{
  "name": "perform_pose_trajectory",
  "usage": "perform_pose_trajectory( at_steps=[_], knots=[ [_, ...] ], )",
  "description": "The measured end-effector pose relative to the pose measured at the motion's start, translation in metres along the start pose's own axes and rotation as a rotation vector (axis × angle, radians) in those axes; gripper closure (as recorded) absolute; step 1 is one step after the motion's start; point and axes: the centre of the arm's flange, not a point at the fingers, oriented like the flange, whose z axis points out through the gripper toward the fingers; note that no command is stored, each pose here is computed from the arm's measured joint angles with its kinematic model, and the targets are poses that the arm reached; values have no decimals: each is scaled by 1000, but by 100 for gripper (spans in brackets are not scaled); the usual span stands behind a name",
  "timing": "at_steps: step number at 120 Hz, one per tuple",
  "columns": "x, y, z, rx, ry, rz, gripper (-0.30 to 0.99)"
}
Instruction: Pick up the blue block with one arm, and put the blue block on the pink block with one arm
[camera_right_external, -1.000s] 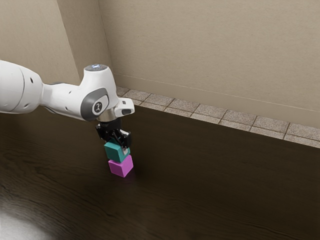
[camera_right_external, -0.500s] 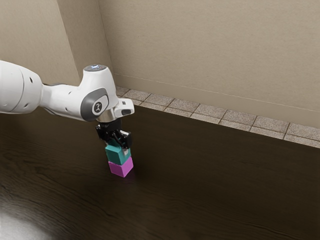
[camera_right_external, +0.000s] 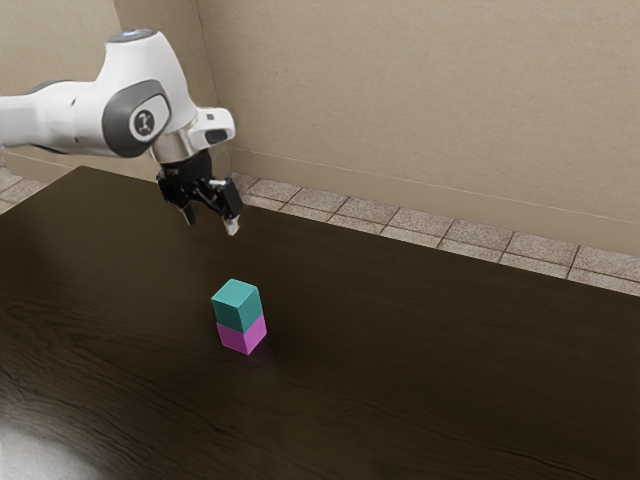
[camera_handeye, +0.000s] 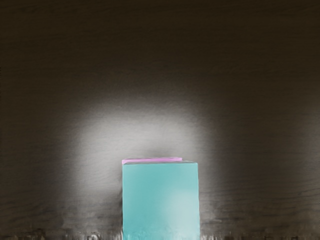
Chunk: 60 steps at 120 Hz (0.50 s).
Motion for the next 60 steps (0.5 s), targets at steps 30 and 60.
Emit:
perform_pose_trajectory(
  at_steps=[30,60],
  knots=[
    [-9,-14,8,-2,-74,-25,0],
    [-12,-26,9,-2,-94,-49,0]
  ],
)
